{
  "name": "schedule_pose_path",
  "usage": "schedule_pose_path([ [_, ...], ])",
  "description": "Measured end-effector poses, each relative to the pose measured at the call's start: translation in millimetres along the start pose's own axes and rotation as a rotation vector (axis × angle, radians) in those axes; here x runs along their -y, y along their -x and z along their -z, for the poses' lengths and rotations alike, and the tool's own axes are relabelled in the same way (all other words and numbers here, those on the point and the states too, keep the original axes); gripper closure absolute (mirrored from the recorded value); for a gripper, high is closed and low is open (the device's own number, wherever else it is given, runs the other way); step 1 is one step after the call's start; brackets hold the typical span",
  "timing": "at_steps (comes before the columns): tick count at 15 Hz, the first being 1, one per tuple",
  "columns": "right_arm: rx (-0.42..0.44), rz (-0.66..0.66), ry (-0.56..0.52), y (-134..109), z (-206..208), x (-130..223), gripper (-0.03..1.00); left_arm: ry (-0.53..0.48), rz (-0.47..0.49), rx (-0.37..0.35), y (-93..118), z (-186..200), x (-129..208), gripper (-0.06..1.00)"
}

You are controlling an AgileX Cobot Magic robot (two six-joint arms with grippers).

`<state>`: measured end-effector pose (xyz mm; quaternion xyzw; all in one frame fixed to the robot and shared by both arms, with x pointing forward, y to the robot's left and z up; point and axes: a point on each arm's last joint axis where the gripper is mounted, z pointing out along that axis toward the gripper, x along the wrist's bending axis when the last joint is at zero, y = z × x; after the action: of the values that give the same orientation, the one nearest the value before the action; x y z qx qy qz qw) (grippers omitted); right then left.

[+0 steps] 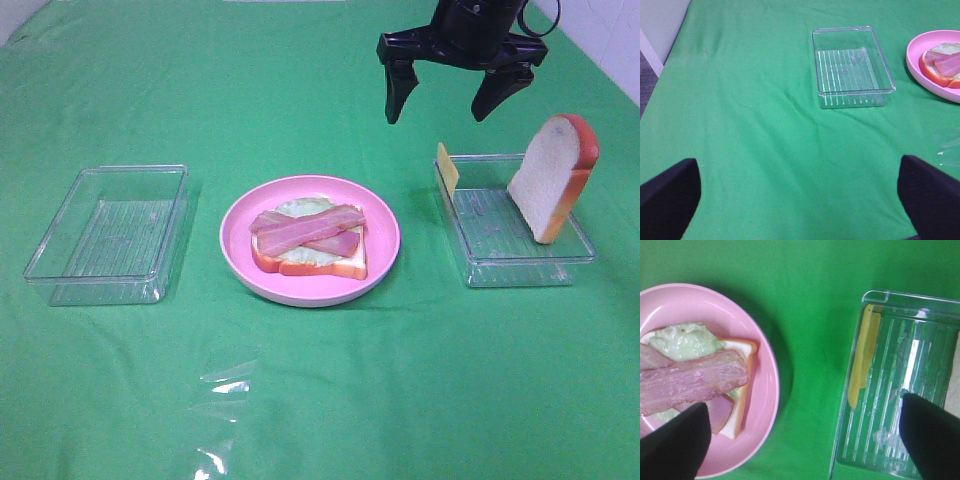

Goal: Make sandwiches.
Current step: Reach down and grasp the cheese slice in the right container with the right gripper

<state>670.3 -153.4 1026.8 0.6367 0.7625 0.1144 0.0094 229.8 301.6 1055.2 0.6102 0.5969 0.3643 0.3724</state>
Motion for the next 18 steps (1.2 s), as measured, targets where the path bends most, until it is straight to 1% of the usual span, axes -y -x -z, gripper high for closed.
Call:
schedule_pose_path([
  [1,-0.009,-0.048,-0.002,12.2,-4.9,-3.4,-0.01,0.002,0.005,0.0,0.0,0.0,-0.2,-0.05],
  [6,-0.018,-0.095,-0.047,22.5,-39.4,-8.3,-0.01,0.002,0.0,0.0,0.0,0.0,-0.2,-0.05],
  [7,-0.022,-0.127,-0.065,26.4,-50.5,-9.0,-0.01,0.002,0.005,0.0,0.0,0.0,-0.2,-0.05],
  [11,-0.037,-0.169,-0.074,38.1,-61.9,-11.1,0.03,0.003,0.005,0.0,0.0,0.0,-0.3,-0.05],
  [13,-0.042,-0.173,-0.051,37.8,-62.0,-13.3,0.06,0.003,0.005,0.0,0.0,0.0,-0.3,-0.05],
  [15,-0.04,-0.193,-0.067,38.8,-70.8,-13.3,0.09,0.004,0.0,0.0,0.0,0.0,-0.4,-0.05],
  [18,-0.035,-0.199,-0.101,40.7,-85.6,-11.7,0.11,0.004,0.0,0.0,0.0,0.0,-0.4,-0.05],
])
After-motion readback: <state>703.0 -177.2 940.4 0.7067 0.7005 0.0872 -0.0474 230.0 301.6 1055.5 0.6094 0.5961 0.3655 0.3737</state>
